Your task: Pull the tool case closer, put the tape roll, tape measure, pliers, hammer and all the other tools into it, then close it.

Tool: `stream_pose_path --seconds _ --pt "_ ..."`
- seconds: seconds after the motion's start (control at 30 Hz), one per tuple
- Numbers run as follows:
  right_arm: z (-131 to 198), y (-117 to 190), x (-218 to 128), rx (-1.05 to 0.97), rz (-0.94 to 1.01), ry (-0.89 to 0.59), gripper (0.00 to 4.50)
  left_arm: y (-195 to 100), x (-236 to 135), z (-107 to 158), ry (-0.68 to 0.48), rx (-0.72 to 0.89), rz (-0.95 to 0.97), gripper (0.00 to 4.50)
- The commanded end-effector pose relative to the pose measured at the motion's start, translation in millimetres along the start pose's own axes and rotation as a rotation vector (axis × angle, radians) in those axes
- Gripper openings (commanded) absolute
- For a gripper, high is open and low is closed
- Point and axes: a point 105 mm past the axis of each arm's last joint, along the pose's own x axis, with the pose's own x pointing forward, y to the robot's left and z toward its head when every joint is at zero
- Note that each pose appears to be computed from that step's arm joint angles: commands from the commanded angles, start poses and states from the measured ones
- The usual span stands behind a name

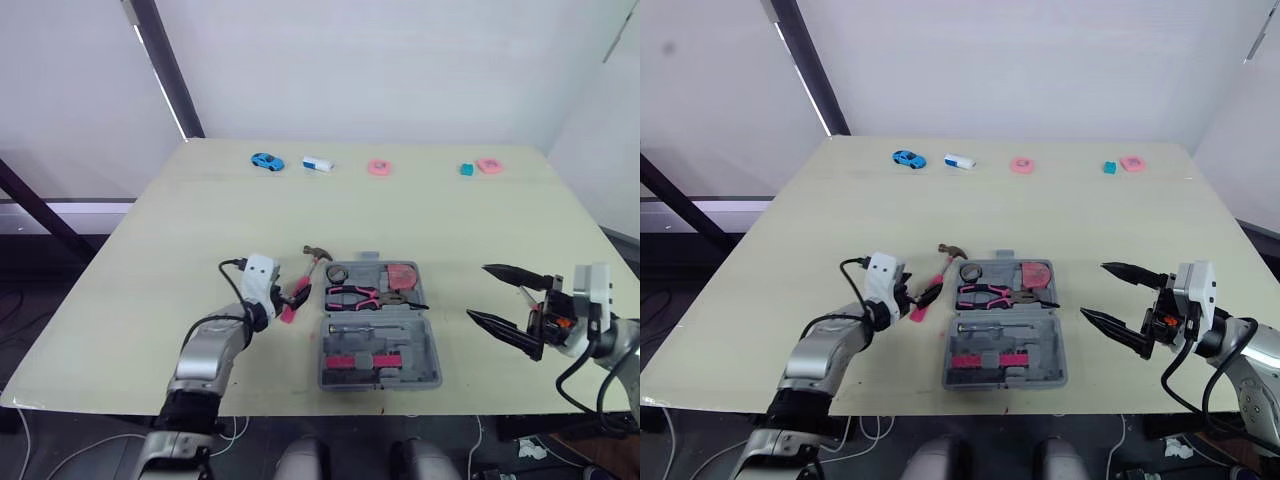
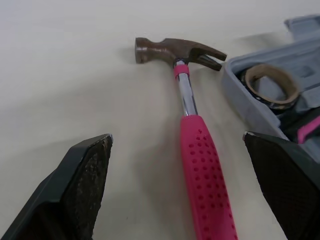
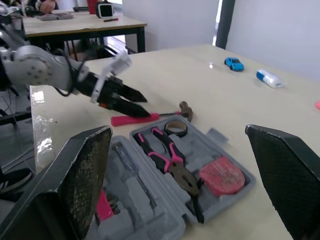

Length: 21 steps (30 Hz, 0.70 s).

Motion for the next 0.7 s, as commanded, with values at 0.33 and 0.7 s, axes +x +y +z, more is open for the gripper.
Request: stream_pose_path --seconds 0.33,0.7 --pt "7 3 5 -0.030 0.028 -0.012 4.50 -11 43 7 0.066 0.050 -0.019 4.46" --pt "13 5 13 -0.035 0.037 -0.032 4.50 -5 57 5 0.105 0.044 0.007 2.46"
